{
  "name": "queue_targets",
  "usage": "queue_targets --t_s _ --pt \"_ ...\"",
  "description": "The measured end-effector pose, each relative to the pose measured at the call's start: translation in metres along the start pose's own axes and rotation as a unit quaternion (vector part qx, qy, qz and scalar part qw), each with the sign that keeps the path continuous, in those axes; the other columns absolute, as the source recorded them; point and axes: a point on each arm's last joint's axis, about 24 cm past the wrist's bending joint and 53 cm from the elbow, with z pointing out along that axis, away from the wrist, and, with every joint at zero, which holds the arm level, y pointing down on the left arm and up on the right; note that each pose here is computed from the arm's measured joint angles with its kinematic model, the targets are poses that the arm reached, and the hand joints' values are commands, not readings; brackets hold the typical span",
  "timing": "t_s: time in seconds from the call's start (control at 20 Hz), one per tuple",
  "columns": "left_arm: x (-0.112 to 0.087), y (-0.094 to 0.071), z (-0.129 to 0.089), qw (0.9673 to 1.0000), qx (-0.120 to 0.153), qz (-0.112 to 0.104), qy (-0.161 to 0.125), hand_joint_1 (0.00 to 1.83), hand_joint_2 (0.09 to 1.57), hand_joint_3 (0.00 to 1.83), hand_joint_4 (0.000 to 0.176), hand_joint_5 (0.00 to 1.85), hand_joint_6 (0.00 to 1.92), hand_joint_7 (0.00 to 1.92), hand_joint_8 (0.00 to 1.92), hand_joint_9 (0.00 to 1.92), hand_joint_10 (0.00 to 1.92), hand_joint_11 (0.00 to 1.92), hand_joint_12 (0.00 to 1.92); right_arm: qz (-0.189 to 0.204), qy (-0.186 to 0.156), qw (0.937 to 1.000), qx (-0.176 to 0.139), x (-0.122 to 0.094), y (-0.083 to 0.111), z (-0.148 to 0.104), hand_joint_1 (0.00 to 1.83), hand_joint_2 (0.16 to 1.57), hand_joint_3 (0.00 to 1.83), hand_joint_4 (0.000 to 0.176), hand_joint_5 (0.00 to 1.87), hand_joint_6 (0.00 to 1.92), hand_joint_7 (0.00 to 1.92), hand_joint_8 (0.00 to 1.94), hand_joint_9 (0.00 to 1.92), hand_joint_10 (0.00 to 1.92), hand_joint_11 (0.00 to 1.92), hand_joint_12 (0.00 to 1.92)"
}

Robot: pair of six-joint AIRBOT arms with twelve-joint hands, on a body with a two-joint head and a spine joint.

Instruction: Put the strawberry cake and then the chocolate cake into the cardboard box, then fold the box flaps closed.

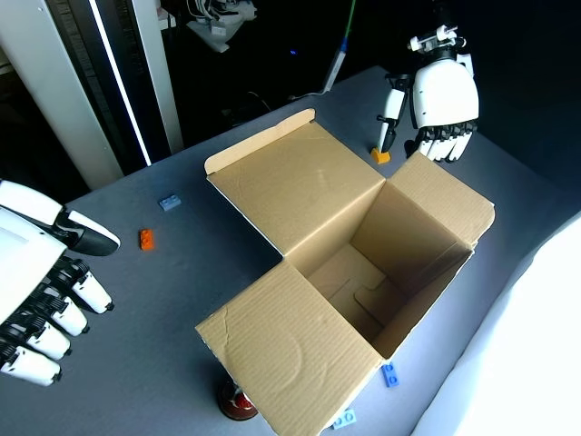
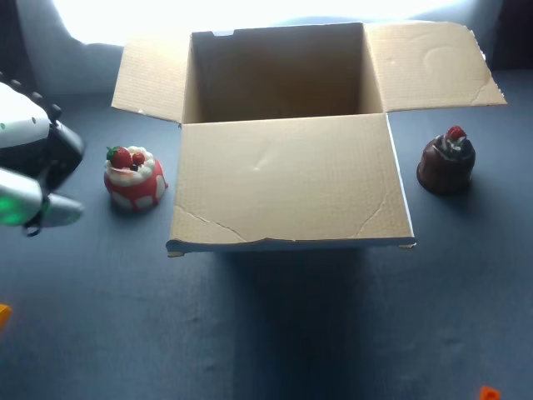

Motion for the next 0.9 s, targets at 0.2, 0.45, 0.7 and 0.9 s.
queue_targets --t_s 0.2,0.45,0.7,0.9 --pt "0.001 -0.005 0.003 1.0 0.006 -0.002 0.002 0.1 1.26 0.0 0.028 0.34 0.0 0.38 0.0 0.4 0.0 0.07 0.85 0.021 -0.044 0.9988 0.0 -0.022 -0.001 -0.002 0.11 1.26 0.0 0.0 0.23 0.03 0.28 0.0 0.19 0.12 0.0 0.87" --pt "0.002 -0.007 0.003 0.9999 0.01 -0.011 0.003 0.09 1.26 0.0 0.021 0.32 0.0 0.37 0.0 0.38 0.0 0.02 0.89 0.065 -0.041 0.9955 0.055 -0.019 -0.027 -0.003 0.11 1.26 0.0 0.0 0.23 0.02 0.27 0.0 0.2 0.1 0.0 0.89" --pt "0.0 -0.018 0.024 0.9991 0.016 -0.038 -0.005 0.09 1.22 0.0 0.021 0.23 0.0 0.29 0.0 0.31 0.0 0.0 0.81 0.049 -0.042 0.9961 0.061 -0.016 -0.032 -0.005 0.06 1.23 0.0 0.0 0.13 0.0 0.16 0.0 0.11 0.03 0.0 0.55" --pt "-0.006 -0.017 0.036 0.9981 0.008 -0.058 -0.019 0.24 1.07 0.0 0.024 0.12 0.0 0.15 0.0 0.18 0.0 0.0 0.73 0.093 -0.059 0.9912 0.074 -0.02 -0.04 -0.007 0.22 1.12 0.0 0.0 0.06 0.0 0.1 0.0 0.07 0.01 0.0 0.38"
